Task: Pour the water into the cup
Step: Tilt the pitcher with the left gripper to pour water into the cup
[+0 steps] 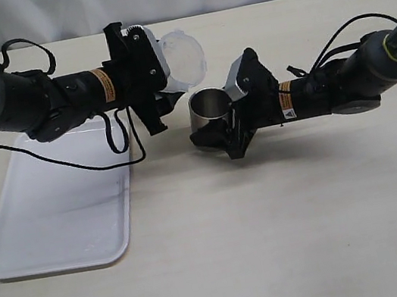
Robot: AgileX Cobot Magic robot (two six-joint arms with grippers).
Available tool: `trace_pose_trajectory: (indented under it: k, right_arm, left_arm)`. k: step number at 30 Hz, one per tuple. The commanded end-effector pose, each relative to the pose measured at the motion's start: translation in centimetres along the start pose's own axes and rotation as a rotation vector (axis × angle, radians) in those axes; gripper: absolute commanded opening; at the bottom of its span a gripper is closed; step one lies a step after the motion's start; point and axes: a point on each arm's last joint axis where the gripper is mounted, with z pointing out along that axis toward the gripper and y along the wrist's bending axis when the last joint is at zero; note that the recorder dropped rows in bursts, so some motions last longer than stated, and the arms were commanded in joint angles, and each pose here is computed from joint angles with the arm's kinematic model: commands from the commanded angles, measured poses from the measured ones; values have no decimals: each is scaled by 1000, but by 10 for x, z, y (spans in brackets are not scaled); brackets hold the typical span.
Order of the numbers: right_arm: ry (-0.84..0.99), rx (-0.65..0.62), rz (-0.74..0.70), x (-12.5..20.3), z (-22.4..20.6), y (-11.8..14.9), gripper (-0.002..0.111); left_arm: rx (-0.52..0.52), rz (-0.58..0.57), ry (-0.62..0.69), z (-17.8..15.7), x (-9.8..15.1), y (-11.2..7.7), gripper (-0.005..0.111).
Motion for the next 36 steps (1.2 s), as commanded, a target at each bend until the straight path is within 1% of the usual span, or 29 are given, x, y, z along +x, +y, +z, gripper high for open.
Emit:
trace_pose_trajectory:
  k: [1, 3, 5, 11, 15, 17, 20, 21, 27, 36]
  right_arm:
    - [1, -12, -12, 1, 1, 1, 4]
    - [-7, -26, -18, 1, 1, 2, 4]
    - [-6, -43, -34, 2, 2, 3, 4]
    - [-2, -42, -49, 4, 2, 3, 4]
    - [-2, -42, -51, 4, 2, 3, 4]
    - [-2, -42, -51, 4, 2, 3, 4]
    - [-4, -40, -54, 3, 3, 2, 4]
    - [-4, -40, -54, 3, 3, 2, 4]
    - [-4, -40, -54, 3, 3, 2, 4]
    - [-7, -42, -54, 2, 3, 2, 4]
  left_arm:
    - [-83, 32, -9, 1, -6, 9, 0]
    - [-92, 59, -10, 1, -6, 10, 0]
    - [-99, 60, -24, 1, -7, 10, 0]
    - [-99, 69, -24, 1, -7, 10, 0]
    - [-98, 100, -26, 1, -8, 10, 0]
    - [-94, 138, -27, 1, -8, 9, 0]
    - [-84, 260, -39, 3, -17, 3, 0]
    - [-81, 281, -44, 4, -20, 1, 0]
    - [-88, 335, -38, 5, -21, 0, 0]
    - [-91, 488, -31, 5, -21, 0, 0]
